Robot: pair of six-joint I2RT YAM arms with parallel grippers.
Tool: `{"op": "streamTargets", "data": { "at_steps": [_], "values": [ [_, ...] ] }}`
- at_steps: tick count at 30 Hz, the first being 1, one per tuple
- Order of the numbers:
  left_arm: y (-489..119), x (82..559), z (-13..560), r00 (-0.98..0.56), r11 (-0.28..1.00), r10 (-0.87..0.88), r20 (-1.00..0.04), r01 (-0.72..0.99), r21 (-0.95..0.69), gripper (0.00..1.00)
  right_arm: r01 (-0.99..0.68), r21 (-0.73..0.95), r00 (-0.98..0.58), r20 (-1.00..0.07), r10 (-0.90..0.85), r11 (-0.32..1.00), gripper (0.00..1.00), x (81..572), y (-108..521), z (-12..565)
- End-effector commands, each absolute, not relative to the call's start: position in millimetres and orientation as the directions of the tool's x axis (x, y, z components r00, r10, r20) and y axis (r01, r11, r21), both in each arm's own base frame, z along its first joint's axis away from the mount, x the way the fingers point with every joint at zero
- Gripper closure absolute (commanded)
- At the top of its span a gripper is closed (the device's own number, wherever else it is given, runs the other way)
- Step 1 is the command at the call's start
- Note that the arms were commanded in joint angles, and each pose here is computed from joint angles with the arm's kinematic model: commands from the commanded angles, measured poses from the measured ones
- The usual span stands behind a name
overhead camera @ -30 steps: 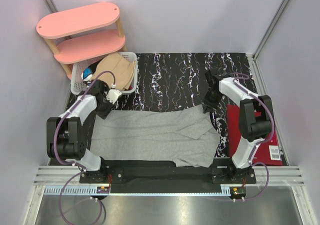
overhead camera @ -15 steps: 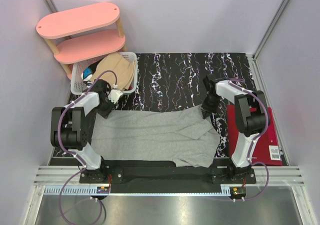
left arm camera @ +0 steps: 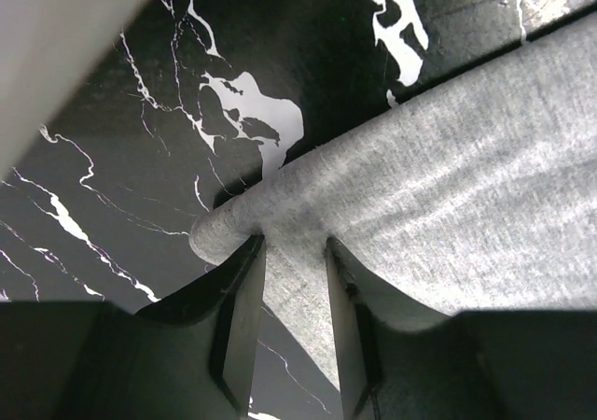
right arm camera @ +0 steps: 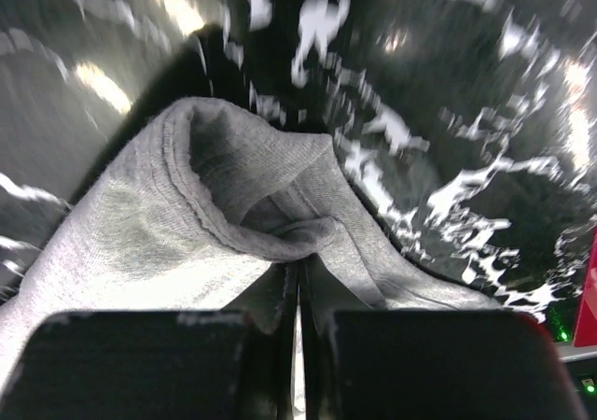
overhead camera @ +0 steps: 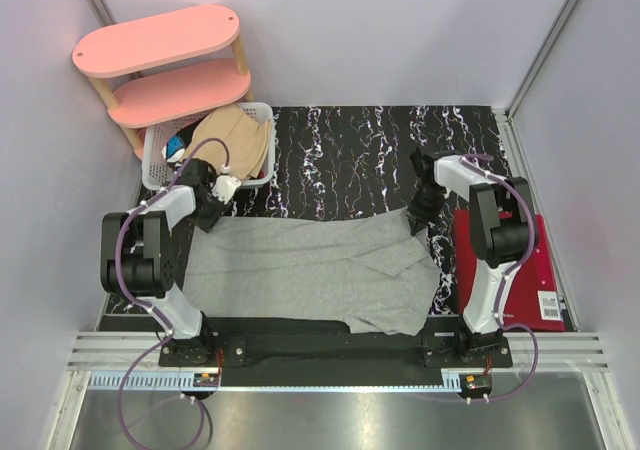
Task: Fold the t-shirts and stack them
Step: Fold the flattened tshirt in 1/3 of the way
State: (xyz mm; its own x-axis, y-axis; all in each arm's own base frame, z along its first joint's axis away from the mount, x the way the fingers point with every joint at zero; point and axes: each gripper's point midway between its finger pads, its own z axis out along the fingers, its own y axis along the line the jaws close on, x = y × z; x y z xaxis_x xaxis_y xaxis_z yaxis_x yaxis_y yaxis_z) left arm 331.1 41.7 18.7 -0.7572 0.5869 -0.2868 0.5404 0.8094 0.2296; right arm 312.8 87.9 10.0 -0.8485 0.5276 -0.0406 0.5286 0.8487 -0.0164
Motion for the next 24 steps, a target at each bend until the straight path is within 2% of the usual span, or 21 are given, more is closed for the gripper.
{"op": "streamTargets", "data": {
  "at_steps": [1, 5, 7, 10, 13, 18, 20, 24],
  "values": [
    [49.4, 335.3, 22.7, -0.793, 0.837, 0.546, -0.270, 0.500, 0.223, 0.63, 0.562, -0.075, -0.825, -0.113, 0.553, 0.824, 0.98, 342.0, 55.0, 0.2],
    [36.5, 332.5, 32.3, -0.781, 0.833, 0.553, -0.289, 0.511, 0.212, 0.63, 0.576, -0.057, -0.814, -0.133, 0.566, 0.815, 0.98, 355.0, 49.5, 9.6],
    [21.9, 327.6, 38.9, -0.768, 0.836, 0.547, -0.332, 0.520, 0.175, 0.63, 0.577, -0.039, -0.812, -0.140, 0.567, 0.816, 0.98, 363.4, 51.6, 12.0],
    [1.1, 325.6, 58.3, -0.733, 0.830, 0.549, -0.402, 0.533, 0.163, 0.63, 0.570, -0.006, -0.815, -0.132, 0.564, 0.822, 0.98, 375.6, 58.4, 14.8],
    [-15.4, 334.7, 93.8, -0.678, 0.837, 0.524, -0.514, 0.522, 0.164, 0.63, 0.561, 0.043, -0.816, -0.139, 0.561, 0.827, 0.98, 388.6, 65.6, 24.0],
    [-27.7, 364.7, 155.3, -0.589, 0.862, 0.461, -0.664, 0.476, 0.176, 0.63, 0.548, 0.101, -0.810, -0.186, 0.557, 0.831, 0.97, 400.0, 69.2, 52.3],
    [-41.9, 363.0, 166.2, -0.569, 0.844, 0.465, -0.678, 0.516, 0.145, 0.63, 0.544, 0.116, -0.807, -0.199, 0.556, 0.831, 0.97, 397.8, 69.4, 64.4],
    [-67.5, 312.2, 138.5, -0.583, 0.750, 0.588, -0.561, 0.652, 0.108, 0.63, 0.541, 0.136, -0.799, -0.225, 0.558, 0.830, 0.97, 386.2, 67.5, 82.0]
  ]
}}
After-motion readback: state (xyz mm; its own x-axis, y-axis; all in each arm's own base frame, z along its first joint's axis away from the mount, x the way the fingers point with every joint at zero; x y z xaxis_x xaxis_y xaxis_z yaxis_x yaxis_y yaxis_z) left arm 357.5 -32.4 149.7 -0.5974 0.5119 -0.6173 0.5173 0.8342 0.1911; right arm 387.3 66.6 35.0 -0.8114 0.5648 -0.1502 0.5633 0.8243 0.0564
